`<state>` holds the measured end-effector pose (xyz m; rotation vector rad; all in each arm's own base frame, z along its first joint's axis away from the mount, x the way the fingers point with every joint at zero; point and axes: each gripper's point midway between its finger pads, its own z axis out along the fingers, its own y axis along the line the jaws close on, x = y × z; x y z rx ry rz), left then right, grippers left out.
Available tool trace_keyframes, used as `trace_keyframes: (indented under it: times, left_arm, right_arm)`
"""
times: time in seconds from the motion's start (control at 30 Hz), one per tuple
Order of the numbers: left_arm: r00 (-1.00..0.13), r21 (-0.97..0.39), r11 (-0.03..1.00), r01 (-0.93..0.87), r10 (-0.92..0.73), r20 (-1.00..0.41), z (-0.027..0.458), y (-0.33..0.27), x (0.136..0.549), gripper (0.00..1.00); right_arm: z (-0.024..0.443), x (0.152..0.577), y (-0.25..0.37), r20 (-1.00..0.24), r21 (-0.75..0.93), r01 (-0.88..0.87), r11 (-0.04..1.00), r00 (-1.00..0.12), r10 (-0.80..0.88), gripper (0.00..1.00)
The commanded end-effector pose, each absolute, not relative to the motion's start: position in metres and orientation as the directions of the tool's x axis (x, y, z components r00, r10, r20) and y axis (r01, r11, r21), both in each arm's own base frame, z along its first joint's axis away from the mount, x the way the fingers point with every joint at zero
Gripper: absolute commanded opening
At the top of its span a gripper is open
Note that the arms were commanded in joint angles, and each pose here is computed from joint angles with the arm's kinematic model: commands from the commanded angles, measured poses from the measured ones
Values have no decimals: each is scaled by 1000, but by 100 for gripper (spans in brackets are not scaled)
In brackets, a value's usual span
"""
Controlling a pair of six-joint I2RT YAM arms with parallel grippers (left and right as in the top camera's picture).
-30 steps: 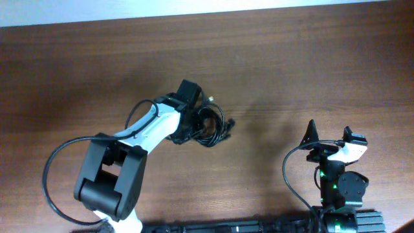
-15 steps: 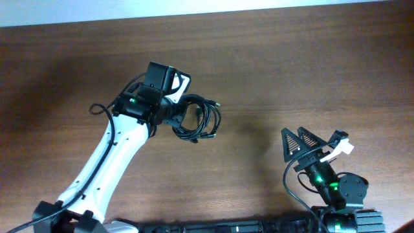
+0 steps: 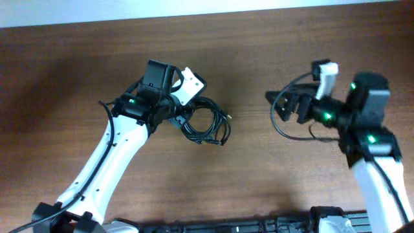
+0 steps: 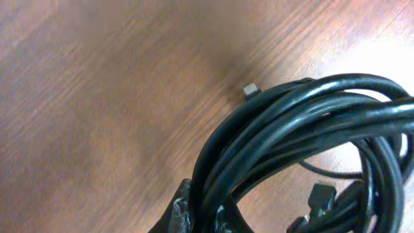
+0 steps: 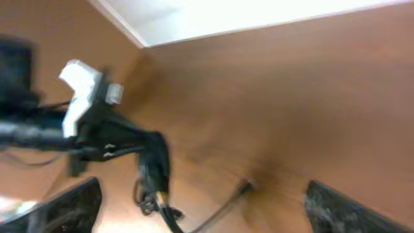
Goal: Untangle cables
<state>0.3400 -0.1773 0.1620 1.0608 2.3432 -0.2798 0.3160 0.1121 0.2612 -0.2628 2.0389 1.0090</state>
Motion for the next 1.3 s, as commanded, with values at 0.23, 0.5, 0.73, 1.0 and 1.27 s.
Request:
trace_keyframes:
  times: [0.23,0.5,0.73,1.0,1.27]
  left_arm:
    - [-565,-33,723,691,510,-649,187,-190,351,0]
    - [-753,74,974,212,211,-624,184,-122,381,0]
    - [-738,-2,987,-162,-123,-664,189,-90,386,0]
    - [-782,-101,995,-20,-79,-618,184,-117,382,0]
    - [-840,-445,895,-29,-263,-475,190,-167,369,0]
  right_arm:
    - [182,319,244,-730,453,-634,627,-667,-147,15]
    - [208,307,245,-762,445,-655,611,-635,-127,4]
    - [239,297,242,-803,433,-681,591,-589,-91,10]
    - [226,299,245,-769,470,-655,592,-633,-90,98]
    - [166,327,237,-488,659,-255,708,-861,145,92]
